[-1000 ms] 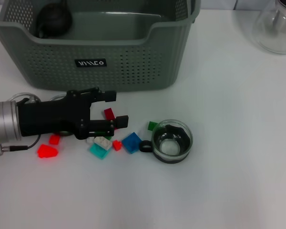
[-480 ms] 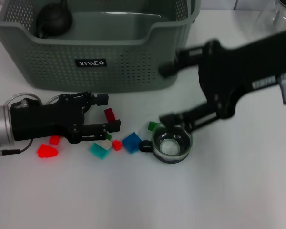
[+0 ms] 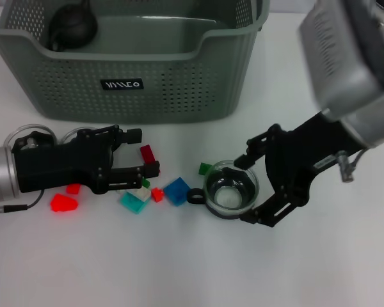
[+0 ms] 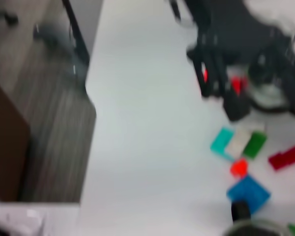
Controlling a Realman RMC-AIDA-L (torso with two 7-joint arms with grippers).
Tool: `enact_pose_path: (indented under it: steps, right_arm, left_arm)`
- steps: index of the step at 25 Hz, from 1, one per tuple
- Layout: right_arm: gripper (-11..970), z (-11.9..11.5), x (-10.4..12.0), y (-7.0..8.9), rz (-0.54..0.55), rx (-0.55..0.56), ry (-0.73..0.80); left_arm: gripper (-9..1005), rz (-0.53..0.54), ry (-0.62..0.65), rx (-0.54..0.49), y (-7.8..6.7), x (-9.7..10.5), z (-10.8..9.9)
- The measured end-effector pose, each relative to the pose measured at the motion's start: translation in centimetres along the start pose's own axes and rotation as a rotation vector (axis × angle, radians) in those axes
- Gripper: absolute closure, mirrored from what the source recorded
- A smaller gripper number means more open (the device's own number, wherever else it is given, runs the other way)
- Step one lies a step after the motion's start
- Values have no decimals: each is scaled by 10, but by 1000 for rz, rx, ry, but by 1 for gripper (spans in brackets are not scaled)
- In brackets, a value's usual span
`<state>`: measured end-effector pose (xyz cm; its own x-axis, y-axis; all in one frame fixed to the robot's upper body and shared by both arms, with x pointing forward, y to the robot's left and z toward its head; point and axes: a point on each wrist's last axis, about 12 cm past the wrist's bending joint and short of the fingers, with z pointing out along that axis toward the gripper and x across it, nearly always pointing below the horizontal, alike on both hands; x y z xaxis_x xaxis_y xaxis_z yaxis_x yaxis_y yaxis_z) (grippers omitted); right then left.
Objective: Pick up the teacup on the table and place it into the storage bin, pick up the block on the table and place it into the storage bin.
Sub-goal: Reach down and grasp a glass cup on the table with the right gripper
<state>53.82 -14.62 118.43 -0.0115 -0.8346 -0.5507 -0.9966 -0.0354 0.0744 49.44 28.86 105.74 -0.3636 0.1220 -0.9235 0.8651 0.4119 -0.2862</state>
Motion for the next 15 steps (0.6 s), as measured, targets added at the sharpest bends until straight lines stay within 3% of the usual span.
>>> enact_pose_path:
  steps: [15]
  right_arm:
    - [100, 65, -14, -8, -132, 42, 222]
  left_arm:
    - [164, -14, -16, -6, -1, 1, 1]
